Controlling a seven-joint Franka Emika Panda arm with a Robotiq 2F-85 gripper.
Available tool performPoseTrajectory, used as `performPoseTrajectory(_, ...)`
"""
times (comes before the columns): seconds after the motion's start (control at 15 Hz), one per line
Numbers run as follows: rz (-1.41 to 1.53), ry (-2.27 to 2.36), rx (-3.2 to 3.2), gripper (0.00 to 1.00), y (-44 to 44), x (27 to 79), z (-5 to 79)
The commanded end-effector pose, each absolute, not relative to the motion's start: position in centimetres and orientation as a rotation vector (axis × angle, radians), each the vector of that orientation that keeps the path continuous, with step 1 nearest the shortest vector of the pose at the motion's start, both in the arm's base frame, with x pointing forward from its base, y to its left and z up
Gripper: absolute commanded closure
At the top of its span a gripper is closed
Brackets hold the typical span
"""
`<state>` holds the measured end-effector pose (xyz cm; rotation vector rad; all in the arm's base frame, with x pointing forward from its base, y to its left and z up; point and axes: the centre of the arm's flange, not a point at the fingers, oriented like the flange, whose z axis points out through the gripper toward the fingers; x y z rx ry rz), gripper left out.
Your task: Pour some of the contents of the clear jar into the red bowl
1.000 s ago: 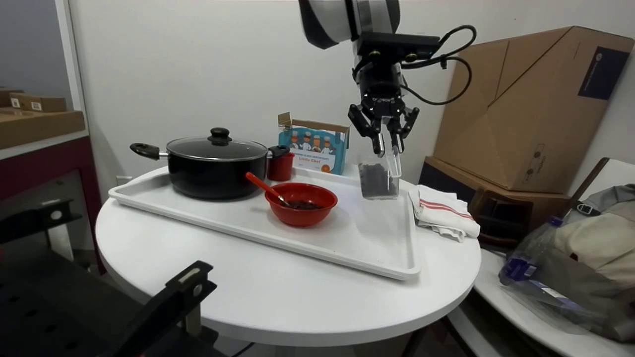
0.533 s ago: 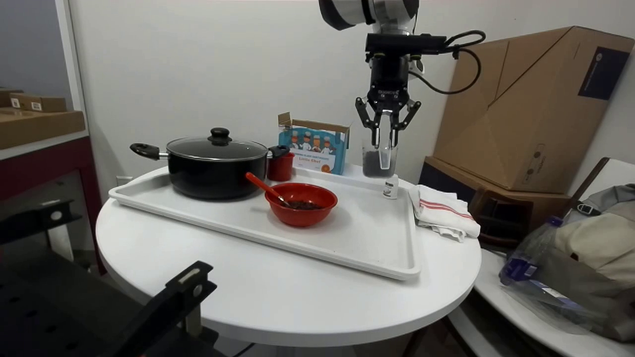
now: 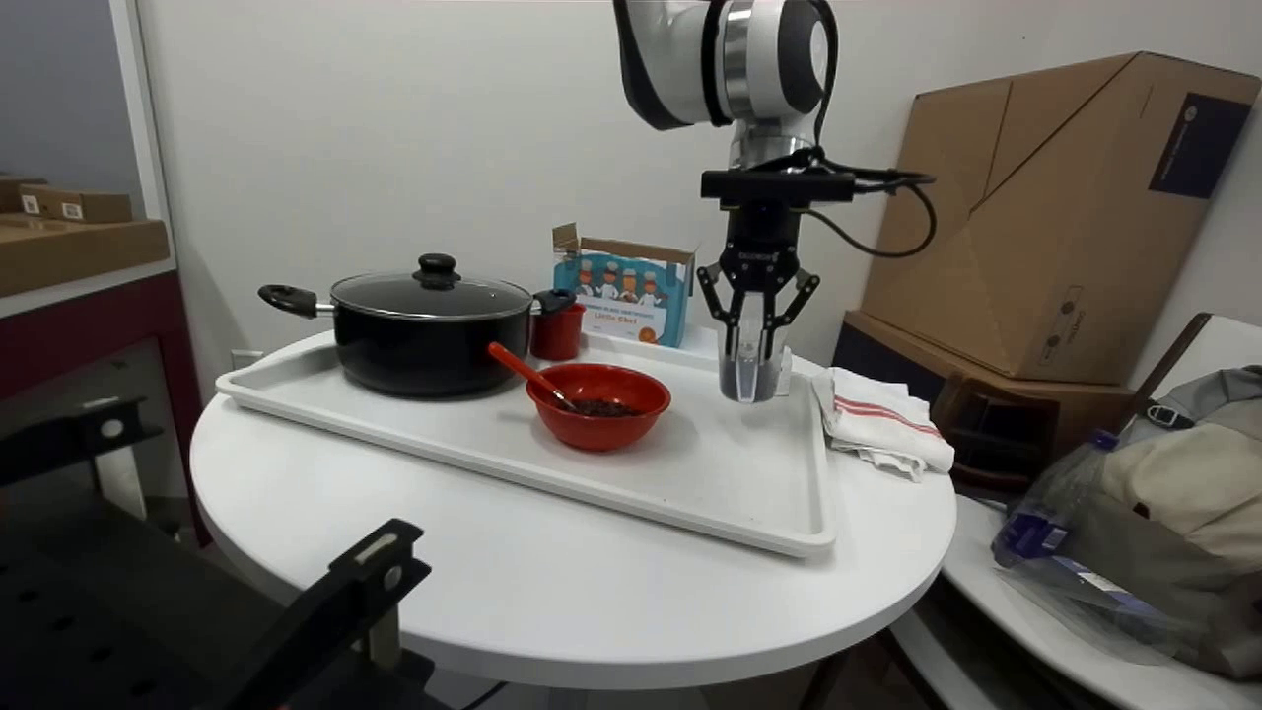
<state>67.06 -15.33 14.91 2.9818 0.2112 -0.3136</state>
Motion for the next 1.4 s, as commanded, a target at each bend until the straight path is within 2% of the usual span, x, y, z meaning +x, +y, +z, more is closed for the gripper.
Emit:
performPoseTrajectory(0.0,-0.339,0.121,3.058,0.92,-14.2,63.8,11.3)
performPoseTrajectory(0.4,-0.340,0.011,3.130,0.90,-14.6,63.0,12.1)
performPoseTrajectory(0.47,-0.330,-0.007,3.138,0.48,-14.7,63.0,12.6)
performPoseTrajectory(0.53,-0.322,-0.025,3.146,0.47,-14.9,63.0,13.1)
performPoseTrajectory(0.87,-0.327,-0.049,3.192,0.11,-15.3,62.3,17.1)
performPoseTrajectory(1.0,-0.333,-0.017,3.219,0.01,-14.2,61.4,19.8)
performPoseTrajectory(1.13,-0.372,0.006,3.227,0.00,-12.0,60.0,22.8)
performPoseTrajectory(1.33,-0.423,-0.254,3.164,0.00,-7.3,57.7,26.6)
